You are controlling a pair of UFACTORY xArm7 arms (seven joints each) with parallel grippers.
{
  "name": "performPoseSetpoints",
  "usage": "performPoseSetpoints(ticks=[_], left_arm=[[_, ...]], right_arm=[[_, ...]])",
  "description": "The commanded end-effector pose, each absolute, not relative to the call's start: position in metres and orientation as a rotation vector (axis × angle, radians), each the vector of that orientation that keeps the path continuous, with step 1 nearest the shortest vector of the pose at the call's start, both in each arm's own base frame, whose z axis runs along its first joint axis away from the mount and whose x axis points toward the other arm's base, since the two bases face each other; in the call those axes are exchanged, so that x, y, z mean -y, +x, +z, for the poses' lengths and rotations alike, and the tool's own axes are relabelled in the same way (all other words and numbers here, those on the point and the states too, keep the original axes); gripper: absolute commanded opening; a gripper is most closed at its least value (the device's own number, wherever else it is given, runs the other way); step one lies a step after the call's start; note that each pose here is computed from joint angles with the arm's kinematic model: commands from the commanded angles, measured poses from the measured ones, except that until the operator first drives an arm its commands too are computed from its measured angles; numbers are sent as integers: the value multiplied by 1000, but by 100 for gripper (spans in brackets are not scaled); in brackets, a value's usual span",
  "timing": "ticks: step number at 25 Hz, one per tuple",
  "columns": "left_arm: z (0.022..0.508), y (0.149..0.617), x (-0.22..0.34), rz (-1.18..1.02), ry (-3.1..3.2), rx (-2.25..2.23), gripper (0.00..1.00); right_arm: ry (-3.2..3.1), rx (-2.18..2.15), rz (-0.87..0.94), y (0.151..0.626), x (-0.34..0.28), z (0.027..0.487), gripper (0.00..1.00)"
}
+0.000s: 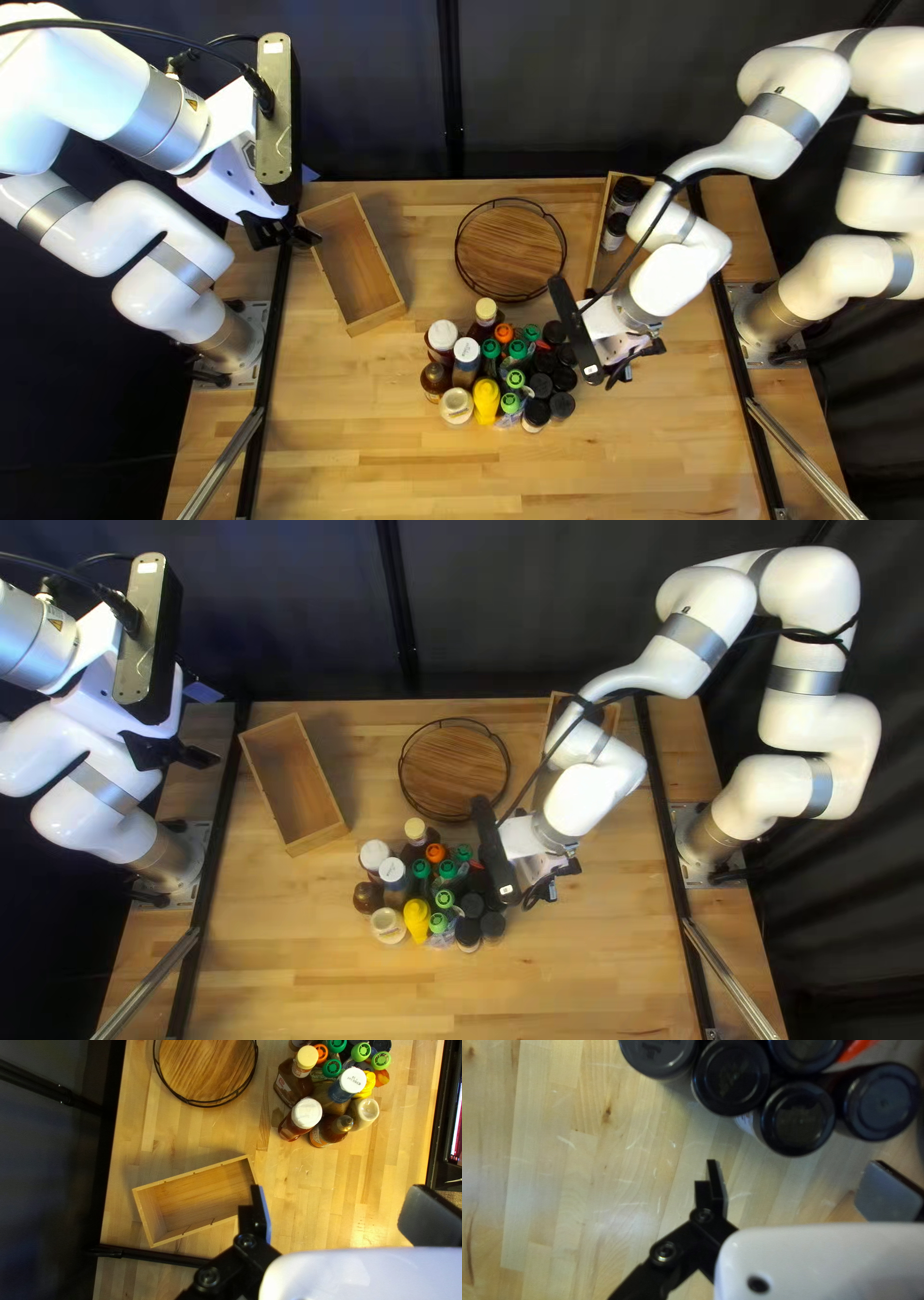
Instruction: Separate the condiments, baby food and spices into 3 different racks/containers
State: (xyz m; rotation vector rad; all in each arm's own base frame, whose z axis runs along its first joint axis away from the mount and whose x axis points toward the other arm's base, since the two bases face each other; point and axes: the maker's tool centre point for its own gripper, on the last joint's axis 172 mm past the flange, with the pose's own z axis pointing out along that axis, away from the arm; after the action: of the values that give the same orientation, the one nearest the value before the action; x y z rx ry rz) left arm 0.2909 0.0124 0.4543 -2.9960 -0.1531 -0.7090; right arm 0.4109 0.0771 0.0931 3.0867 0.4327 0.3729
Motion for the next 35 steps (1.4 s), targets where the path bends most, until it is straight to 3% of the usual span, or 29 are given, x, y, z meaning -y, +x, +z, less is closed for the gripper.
performPoseSetpoints(ticks=[1,14,21,23,24,25,26,35], left_arm=[[454,291,-12,-709,-2996,153,100],[454,291,-12,-709,-2996,153,100],[454,291,-12,-709,-2996,153,100],[454,291,-12,-709,-2996,153,100],[454,291,-12,-709,-2996,153,100],[454,291,-12,-709,-2996,153,100],[454,291,-12,-709,-2996,153,100],[454,291,-12,-709,-2996,153,100]], right_arm=[[3076,-420,367,415,-78,88,100],[3062,-419,376,417,-81,88,98],[3063,-425,397,420,-80,86,76],[3063,-424,400,422,-79,85,44],[3063,-423,402,423,-79,85,44],[3062,-422,403,423,-79,85,9],[3061,-421,404,423,-79,85,4],[3043,-411,406,414,-82,97,4]])
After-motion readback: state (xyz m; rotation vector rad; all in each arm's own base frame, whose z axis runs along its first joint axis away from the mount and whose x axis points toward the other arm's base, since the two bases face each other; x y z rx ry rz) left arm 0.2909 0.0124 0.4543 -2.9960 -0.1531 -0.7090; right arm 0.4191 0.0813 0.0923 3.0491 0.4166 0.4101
